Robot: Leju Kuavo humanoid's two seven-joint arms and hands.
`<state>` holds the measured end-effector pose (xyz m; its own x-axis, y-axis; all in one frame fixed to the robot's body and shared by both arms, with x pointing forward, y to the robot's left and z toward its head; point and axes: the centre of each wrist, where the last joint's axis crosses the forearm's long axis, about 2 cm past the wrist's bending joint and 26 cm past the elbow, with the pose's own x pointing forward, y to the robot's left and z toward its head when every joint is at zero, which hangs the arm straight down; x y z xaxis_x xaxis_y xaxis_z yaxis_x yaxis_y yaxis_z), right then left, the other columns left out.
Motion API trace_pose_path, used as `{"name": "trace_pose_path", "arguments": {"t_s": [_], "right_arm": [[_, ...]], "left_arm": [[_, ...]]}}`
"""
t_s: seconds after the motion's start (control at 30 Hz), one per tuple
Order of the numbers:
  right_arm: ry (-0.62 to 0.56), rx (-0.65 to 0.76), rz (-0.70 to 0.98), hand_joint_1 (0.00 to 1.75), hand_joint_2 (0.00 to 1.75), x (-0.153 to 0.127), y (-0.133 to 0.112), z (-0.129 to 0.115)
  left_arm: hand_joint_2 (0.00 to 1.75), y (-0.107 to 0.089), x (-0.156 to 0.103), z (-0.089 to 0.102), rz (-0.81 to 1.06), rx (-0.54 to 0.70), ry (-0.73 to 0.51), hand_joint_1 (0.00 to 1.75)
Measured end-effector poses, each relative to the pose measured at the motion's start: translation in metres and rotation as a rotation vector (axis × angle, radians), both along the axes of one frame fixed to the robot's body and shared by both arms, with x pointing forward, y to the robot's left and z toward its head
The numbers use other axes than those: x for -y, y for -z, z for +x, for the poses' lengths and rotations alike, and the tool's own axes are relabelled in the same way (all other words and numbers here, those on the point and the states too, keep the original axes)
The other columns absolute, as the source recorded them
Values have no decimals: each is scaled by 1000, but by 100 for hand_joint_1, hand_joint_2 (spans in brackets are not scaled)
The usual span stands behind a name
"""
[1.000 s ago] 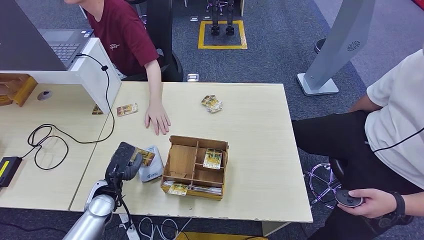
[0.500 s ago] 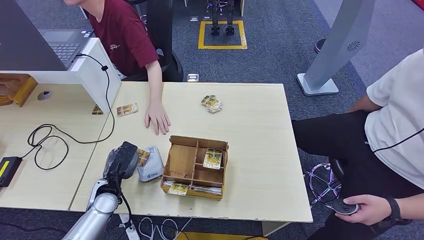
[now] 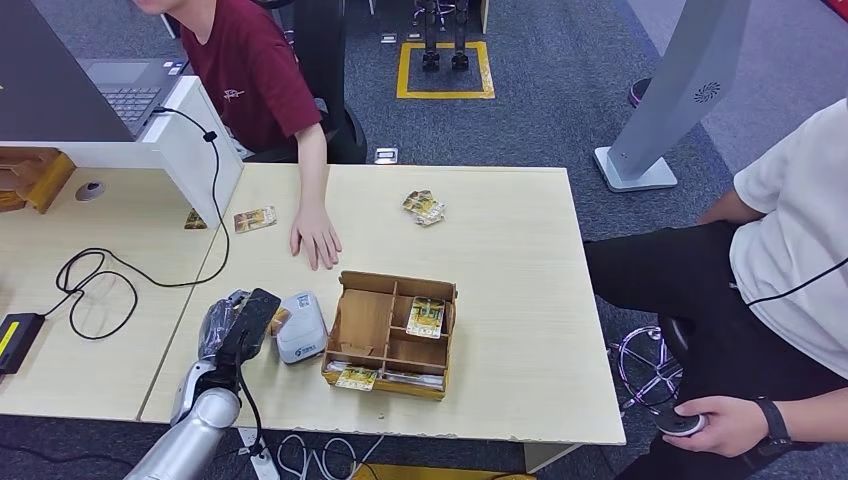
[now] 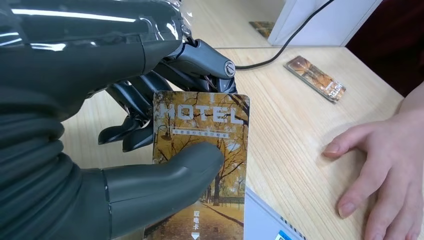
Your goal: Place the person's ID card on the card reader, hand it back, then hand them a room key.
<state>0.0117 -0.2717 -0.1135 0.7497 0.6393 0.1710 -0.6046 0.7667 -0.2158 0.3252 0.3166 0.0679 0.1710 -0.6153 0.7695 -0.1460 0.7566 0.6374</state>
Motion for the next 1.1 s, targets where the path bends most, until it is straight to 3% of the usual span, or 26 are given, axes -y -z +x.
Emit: {"name": "trace_pose_path", "arguments": {"t_s": [1.1], "right_arm": [[-28,13,-2,0,175,-1,0,5]], "left_arm": [[175,20,4,-10,179,-76,-35,175]]}}
